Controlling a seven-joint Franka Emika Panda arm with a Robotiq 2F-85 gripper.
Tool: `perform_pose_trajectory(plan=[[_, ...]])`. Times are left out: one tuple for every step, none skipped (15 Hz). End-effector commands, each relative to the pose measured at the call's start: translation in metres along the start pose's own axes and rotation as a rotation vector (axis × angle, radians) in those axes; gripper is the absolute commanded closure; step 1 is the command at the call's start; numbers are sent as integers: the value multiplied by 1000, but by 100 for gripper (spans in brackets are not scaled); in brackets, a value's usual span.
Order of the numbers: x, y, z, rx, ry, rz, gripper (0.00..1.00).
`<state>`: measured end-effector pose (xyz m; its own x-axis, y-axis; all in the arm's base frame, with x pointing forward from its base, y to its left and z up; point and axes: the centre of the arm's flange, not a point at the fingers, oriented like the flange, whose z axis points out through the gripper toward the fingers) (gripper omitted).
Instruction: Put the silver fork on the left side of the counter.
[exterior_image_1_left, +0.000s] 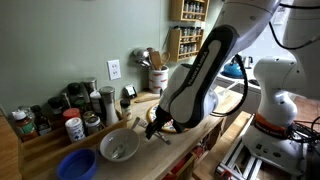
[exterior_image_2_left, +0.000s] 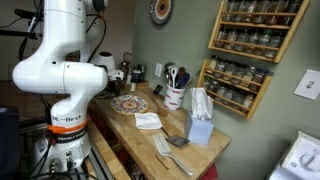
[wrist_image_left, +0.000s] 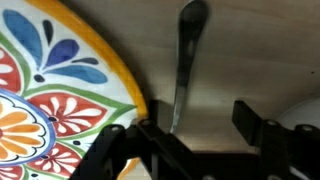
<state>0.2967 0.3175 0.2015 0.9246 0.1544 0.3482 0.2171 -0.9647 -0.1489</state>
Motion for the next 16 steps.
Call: perform_pose_trajectory(plan=[[9,-28,-27,-42,-11,7,0],[9,-31,-29,-46,-9,6,0],[8,-32,-31,-52,-5,5,0],[8,-33,-32,-51,-6,2,0],[7,-35,-33,-47,-13,-4,0],[6,-37,-35,-42,-23,-12,0],[5,-39,-37,-41,-32,-17,0],[3,-40,-41,-43,-45,-13,0],[1,-42,-46,-39,-50,-11,0],[0,-43,-51,-39,-52,-10,0],[-1,-43,-58,-35,-49,-9,0],[3,-49,-64,-39,-42,-1,0],[4,-48,-72,-44,-35,7,0],[6,-48,-79,-47,-35,17,0],[10,-46,-88,-54,-37,31,0],[12,-43,-93,-61,-63,49,0]])
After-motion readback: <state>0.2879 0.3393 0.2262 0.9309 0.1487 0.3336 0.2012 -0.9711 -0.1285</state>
